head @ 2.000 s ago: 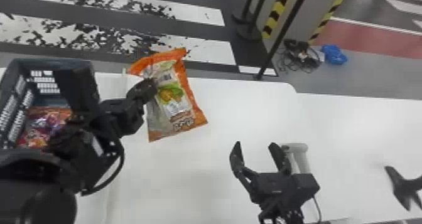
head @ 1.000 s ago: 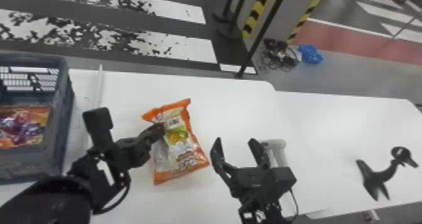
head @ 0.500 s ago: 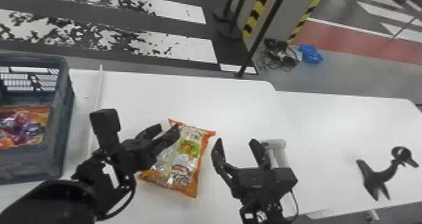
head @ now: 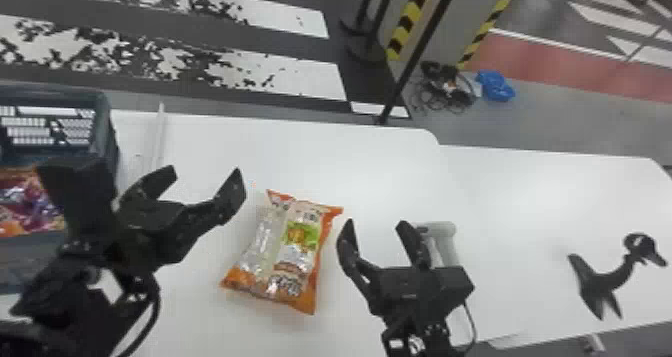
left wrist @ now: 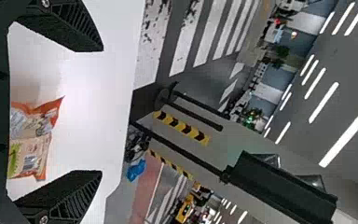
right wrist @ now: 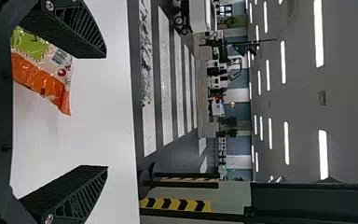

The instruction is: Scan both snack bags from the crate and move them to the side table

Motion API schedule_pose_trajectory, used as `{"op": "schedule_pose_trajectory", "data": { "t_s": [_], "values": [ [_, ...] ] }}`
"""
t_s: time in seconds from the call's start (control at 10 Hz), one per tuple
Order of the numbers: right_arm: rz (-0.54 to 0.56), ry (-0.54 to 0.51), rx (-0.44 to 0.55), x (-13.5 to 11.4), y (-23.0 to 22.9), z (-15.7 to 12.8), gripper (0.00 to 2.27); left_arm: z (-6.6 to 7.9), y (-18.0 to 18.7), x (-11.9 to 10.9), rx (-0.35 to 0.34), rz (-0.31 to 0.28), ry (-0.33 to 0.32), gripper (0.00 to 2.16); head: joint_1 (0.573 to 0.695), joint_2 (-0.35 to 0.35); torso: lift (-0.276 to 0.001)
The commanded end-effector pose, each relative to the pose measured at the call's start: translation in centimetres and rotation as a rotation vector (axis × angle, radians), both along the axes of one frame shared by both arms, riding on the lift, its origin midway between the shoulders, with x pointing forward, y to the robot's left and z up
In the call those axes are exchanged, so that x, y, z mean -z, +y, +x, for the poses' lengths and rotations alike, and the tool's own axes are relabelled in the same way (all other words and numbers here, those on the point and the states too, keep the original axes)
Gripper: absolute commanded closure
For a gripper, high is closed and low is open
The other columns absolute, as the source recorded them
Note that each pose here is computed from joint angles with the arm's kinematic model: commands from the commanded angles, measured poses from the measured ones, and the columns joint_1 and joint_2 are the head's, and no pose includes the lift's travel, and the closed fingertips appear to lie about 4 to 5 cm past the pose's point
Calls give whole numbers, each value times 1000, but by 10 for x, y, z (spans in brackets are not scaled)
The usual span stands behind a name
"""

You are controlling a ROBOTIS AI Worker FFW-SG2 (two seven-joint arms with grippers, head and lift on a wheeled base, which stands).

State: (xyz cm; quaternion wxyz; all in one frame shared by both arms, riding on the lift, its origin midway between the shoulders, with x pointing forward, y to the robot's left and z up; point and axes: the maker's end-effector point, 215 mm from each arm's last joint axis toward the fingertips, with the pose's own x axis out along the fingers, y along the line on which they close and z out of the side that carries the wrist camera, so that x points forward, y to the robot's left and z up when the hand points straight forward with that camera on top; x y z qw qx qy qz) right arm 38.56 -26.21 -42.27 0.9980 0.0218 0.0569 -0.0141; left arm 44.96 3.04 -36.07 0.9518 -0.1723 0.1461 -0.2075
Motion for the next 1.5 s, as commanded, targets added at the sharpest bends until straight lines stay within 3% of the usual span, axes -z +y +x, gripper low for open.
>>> {"op": "schedule_pose_trajectory", "data": {
  "t_s": [0.0, 0.3, 0.4, 0.5, 0.6, 0.7, 0.8, 0.9, 1.1, 1.2, 1.3, 1.4],
  "values": [
    [4, 2, -7, 2, 5, 1, 87, -1, 42, -24, -76, 50, -55, 36, 695, -320, -75],
    [14, -3, -26, 0, 16, 2, 130, -21, 135, -44, -199, 243, -207, 83, 695, -203, -75],
    [19, -6, -37, -1, 22, 3, 188, -32, 161, -44, -235, 325, -223, 83, 695, -151, -75],
    [18, -9, -58, -2, 29, 4, 316, -43, 179, -41, -252, 356, -224, 83, 695, -104, -75],
    [19, -9, -68, -2, 34, 4, 458, -50, 192, -33, -260, 376, -210, 83, 695, -57, -75],
    [19, -11, -93, -3, 43, 4, 815, -54, 198, -27, -255, 381, -198, 83, 695, -40, -75],
    [5, -12, -112, -3, 52, 4, 1362, -57, 199, -23, -253, 383, -189, 87, 695, -8, -75],
    [-11, -14, -133, -4, 61, 5, 1693, -57, 198, -20, -247, 378, -181, 87, 695, 14, -75],
    [-13, -10, -308, -3, 100, -1, 1835, -58, 196, -16, -242, 366, -175, 87, 695, 44, -75],
    [3, 114, -350, 28, 118, -4, 1905, -58, 194, -15, -237, 358, -172, 87, 695, 78, -75],
    [-8, 189, -416, 47, 136, -8, 2132, -59, 194, -12, -236, 355, -165, 87, 695, 102, -75],
    [-21, 228, -452, 58, 148, -10, 2132, -60, 194, -8, -234, 356, -158, 87, 695, 131, -75]
  ]
}}
